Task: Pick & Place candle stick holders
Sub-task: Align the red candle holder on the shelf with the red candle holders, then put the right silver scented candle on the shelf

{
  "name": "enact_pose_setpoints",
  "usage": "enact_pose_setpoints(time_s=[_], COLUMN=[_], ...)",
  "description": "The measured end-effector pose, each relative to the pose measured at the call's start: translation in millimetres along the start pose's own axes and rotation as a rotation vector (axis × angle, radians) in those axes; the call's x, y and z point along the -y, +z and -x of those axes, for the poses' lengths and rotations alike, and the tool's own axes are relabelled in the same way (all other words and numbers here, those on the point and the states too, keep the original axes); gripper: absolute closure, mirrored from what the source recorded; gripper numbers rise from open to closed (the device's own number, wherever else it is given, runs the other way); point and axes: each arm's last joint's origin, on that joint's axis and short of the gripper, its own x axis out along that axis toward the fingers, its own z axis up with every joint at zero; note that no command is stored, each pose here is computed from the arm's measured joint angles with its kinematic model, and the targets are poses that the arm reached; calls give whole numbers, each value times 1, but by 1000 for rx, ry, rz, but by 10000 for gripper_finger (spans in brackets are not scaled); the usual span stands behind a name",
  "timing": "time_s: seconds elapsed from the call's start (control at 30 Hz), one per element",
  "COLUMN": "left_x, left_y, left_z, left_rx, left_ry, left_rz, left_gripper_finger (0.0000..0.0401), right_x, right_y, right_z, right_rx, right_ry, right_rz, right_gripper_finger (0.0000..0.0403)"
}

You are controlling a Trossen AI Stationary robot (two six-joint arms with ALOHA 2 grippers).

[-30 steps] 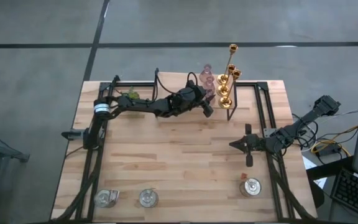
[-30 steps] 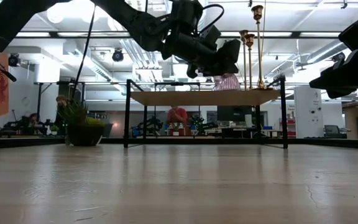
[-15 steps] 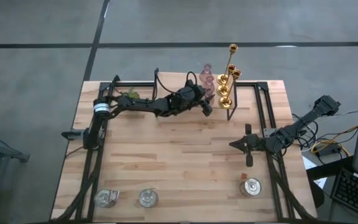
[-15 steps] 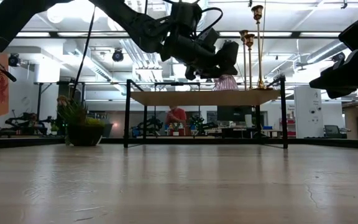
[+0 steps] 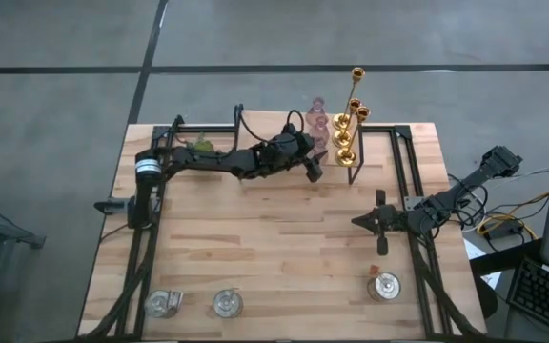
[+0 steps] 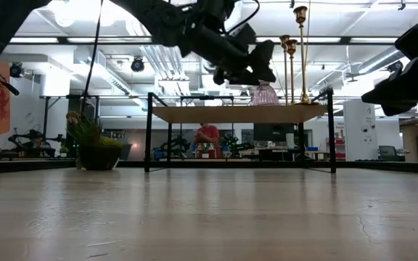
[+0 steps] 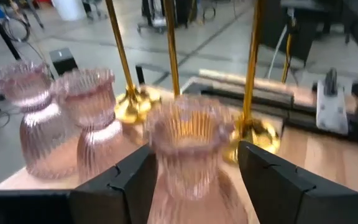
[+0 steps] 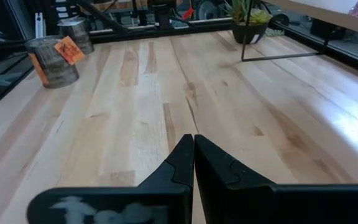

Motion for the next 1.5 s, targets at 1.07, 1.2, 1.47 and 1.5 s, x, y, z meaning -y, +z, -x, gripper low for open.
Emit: enact_pose_setpoints(time_s=[1.07, 1.2, 1.47, 1.5], left_x=[101, 106, 108, 107], left_y=[-5, -26, -59, -62], left_z=[188, 221, 266, 271], left_rx=[-148, -163, -142, -97], left_ry=[-437, -513, -629, -648], left_rz=[-144, -110, -23, -12], left_gripper_finger=[392, 393, 385, 387], right_x=[-2, -2, -2, -2], right_y=[-8, -8, -8, -8], right_z=[-5, -6, -6, -6], right_rx=[-68, -69, -65, -65], right_ry=[-28, -29, -28, -27], right_rz=[-61, -59, -67, -69], right_gripper_finger=[394, 394, 394, 394])
